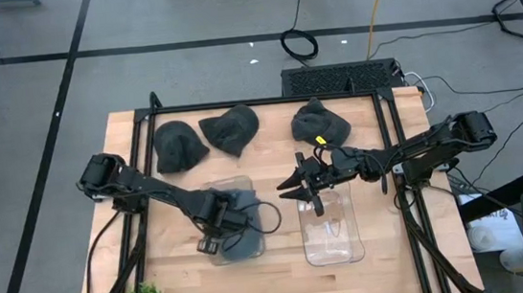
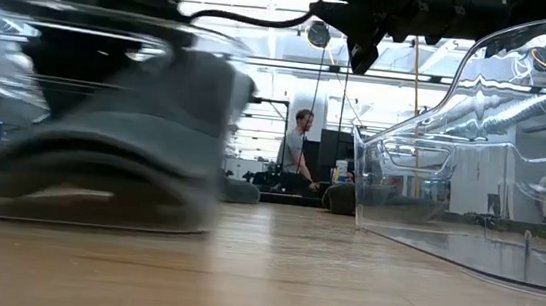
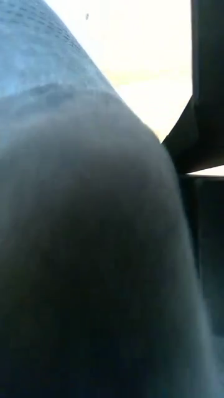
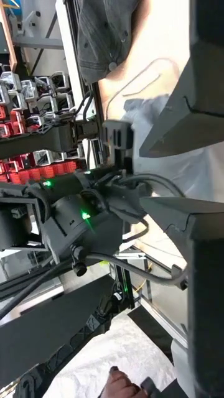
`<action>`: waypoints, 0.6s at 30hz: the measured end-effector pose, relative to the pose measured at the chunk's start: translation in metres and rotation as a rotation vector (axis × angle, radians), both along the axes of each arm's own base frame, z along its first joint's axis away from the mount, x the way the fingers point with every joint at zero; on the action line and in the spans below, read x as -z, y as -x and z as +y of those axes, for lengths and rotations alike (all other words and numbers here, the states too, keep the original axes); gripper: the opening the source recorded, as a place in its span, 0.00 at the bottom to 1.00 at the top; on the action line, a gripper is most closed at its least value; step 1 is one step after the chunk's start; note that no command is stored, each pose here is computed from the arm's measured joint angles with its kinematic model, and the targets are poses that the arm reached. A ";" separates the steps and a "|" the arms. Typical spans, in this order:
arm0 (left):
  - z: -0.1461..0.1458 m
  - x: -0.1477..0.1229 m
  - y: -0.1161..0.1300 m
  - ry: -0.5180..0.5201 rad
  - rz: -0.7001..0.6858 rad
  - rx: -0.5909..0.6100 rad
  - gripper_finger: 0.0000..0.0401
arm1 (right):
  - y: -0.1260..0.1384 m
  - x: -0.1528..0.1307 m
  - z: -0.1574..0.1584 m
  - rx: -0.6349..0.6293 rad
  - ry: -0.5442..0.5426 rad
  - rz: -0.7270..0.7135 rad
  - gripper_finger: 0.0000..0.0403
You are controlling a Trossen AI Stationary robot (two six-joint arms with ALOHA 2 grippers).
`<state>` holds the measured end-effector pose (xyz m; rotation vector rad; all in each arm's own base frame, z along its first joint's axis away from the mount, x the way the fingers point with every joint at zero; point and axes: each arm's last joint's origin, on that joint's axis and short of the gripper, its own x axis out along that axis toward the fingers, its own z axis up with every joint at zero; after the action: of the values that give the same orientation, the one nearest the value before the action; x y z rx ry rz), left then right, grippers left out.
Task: Pick & Place hat
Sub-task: Put the gray cap into the left transparent bin, then put the right black cap into the right transparent bin
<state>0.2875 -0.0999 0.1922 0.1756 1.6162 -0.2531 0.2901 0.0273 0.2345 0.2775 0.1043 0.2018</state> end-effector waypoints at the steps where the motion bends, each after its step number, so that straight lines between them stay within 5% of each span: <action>1: 0.000 -0.004 0.003 -0.014 0.003 -0.011 0.01 | 0.000 0.000 0.000 0.000 0.000 0.000 0.25; 5: 0.003 -0.024 0.013 -0.075 -0.066 -0.047 0.02 | 0.000 0.000 0.000 0.000 0.000 0.000 0.25; 18: 0.003 -0.062 0.016 -0.005 -0.340 -0.168 0.03 | 0.000 0.000 0.000 0.000 0.000 -0.001 0.25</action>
<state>0.2718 -0.0965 0.2539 0.0801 1.2851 -0.0838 0.2901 0.0273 0.2345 0.2771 0.1035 0.2015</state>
